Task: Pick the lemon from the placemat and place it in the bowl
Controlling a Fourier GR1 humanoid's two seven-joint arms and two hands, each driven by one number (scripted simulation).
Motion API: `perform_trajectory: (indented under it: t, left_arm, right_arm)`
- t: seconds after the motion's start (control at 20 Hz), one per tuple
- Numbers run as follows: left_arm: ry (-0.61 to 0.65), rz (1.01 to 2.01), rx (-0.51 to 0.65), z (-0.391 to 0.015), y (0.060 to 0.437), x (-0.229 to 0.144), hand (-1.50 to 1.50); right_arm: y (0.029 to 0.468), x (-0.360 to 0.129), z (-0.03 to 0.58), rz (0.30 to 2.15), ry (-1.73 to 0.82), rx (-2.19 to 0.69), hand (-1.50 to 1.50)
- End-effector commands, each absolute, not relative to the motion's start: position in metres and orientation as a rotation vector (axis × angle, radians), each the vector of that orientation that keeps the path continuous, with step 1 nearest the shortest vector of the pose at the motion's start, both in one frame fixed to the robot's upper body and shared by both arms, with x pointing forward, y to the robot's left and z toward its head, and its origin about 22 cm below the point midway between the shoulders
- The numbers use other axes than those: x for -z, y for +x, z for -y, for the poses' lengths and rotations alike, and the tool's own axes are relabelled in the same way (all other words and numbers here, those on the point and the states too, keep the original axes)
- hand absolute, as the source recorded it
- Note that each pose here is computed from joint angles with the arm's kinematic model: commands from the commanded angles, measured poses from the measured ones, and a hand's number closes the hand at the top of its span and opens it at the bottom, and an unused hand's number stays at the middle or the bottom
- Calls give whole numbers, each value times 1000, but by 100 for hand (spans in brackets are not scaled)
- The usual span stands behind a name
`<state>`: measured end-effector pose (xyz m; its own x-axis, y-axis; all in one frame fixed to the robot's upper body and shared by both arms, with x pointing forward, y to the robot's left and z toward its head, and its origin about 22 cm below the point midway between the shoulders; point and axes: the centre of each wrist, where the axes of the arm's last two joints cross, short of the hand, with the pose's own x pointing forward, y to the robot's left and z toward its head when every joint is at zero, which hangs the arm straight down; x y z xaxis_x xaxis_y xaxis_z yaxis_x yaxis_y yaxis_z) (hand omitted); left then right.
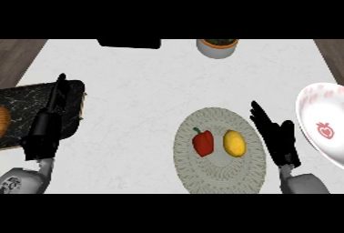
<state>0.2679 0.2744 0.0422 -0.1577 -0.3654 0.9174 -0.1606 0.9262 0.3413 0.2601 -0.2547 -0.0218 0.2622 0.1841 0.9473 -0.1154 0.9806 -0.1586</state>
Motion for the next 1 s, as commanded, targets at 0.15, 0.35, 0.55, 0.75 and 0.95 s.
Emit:
perform_trajectory:
  t: [0.15, 0.35, 0.55, 0.75, 0.95]
  left_arm:
    - [331, 1808, 67, -290, 285, -72, 0]
    - [286, 1749, -14, -293, 284, -63, 0]
    - [276, 1777, -44, -316, 286, -79, 0]
    - [256, 1777, -56, -320, 282, -80, 0]
    - [294, 1775, -53, -327, 283, -73, 0]
  right_arm:
    - [281, -44, 128, 1643, 454, -399, -150]
    - [288, -76, 143, 1956, -53, -609, -150]
    - [239, -49, 107, 2117, -84, -518, -150]
    - [196, -56, 105, 2117, -146, -592, -150]
    - [190, -80, 130, 2006, -382, -780, -150]
